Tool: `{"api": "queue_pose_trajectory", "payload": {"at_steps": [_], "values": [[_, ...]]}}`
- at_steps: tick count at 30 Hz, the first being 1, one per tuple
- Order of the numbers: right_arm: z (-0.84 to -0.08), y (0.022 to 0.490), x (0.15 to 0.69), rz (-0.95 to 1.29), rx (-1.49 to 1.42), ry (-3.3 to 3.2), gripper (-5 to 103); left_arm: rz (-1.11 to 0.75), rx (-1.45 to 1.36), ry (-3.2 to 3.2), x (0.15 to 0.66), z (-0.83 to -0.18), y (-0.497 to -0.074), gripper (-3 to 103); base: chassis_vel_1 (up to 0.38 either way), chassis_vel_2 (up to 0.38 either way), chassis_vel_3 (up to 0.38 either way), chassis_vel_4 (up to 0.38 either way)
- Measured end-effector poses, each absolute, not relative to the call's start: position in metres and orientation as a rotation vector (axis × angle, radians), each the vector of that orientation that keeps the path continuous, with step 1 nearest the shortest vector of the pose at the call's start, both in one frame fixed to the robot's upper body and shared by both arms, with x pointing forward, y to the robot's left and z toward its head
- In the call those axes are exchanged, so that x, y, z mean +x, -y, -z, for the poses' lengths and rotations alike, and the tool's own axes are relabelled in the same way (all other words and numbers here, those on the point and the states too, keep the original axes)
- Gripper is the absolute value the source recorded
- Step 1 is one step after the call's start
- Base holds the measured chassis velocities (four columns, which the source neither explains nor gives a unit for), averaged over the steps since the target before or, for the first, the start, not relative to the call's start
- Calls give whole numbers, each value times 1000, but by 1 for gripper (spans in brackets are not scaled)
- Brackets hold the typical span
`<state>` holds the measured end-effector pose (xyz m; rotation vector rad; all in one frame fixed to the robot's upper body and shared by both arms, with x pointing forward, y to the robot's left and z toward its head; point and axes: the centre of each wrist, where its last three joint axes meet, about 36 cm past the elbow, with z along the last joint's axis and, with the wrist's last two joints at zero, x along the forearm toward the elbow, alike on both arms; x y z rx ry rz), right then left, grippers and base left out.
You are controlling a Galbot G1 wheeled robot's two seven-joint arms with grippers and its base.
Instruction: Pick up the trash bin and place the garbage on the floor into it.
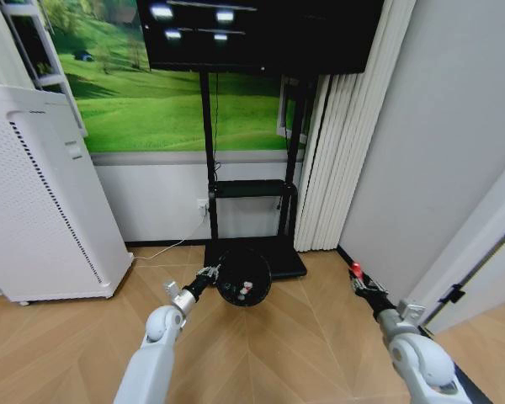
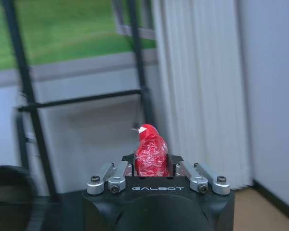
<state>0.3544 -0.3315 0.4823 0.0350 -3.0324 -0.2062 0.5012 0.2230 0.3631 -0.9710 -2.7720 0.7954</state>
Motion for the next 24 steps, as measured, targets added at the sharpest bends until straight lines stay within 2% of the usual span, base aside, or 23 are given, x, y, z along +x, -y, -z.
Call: {"api": "queue_pose_trajectory", "payload": {"at_steps": [2,6,13,22,24], "values": [[-502,305,352,252,225,3045,35,-830,-1015,2726,511,-357,-208,8,0,0,0,0],[-510,284,353,248,381,3036,35,-849,-1027,2700,518,-351,-197,8,0,0,0,0],[-510,237,349,118,679,2964,35,-862,-1059,2680,522,-351,-182,8,0,0,0,0],[-478,186,355,12,745,2894,32,-851,-1062,2686,520,-352,-183,8,0,0,0,0],[-460,163,362,-54,751,2869,46,-849,-1062,2689,517,-352,-184,8,0,0,0,0]]}}
